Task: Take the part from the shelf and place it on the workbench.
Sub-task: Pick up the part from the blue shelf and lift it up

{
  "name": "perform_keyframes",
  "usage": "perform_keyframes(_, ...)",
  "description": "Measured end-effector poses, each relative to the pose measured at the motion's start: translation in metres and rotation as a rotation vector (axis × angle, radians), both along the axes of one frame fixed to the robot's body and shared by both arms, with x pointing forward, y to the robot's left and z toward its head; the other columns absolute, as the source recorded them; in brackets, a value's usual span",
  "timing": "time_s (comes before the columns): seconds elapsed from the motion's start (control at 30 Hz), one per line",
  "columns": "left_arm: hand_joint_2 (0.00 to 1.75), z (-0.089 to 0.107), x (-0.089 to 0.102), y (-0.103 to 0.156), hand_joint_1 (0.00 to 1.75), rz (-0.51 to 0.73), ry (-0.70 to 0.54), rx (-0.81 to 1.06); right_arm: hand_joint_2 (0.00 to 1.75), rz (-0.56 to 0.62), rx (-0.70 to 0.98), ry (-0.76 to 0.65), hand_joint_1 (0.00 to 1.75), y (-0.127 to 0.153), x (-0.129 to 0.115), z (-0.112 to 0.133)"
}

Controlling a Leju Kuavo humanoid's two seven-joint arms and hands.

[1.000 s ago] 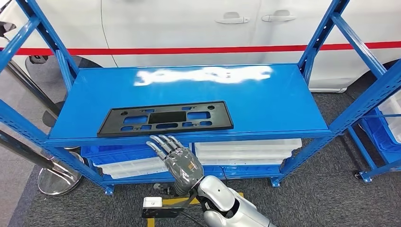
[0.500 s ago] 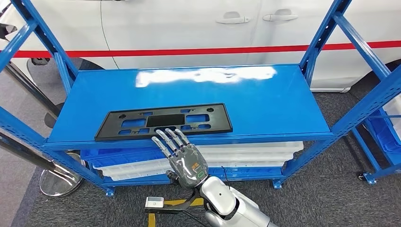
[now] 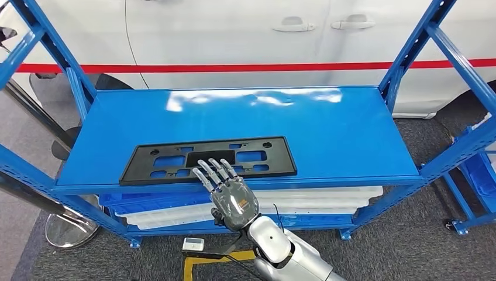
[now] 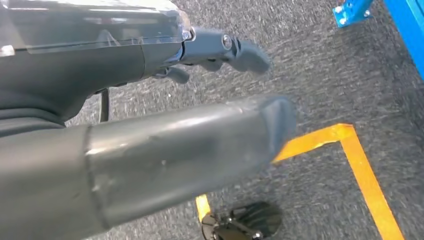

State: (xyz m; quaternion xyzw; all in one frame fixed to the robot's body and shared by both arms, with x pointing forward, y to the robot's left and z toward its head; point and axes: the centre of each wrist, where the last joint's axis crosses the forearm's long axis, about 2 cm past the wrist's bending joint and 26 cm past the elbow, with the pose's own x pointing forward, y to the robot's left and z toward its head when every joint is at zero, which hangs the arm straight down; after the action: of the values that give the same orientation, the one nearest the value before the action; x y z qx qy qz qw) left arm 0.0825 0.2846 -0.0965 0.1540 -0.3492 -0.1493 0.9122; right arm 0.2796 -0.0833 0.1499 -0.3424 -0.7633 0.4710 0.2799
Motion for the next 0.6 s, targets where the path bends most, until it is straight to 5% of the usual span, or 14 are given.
perform_keyframes(0.6, 0.0, 0.002, 0.009, -0.003, 0.0, 0.017, -0.006, 0.006, 1.75, -0.033, -0.04, 0.049, 0.0, 0.001, 0.005, -0.009)
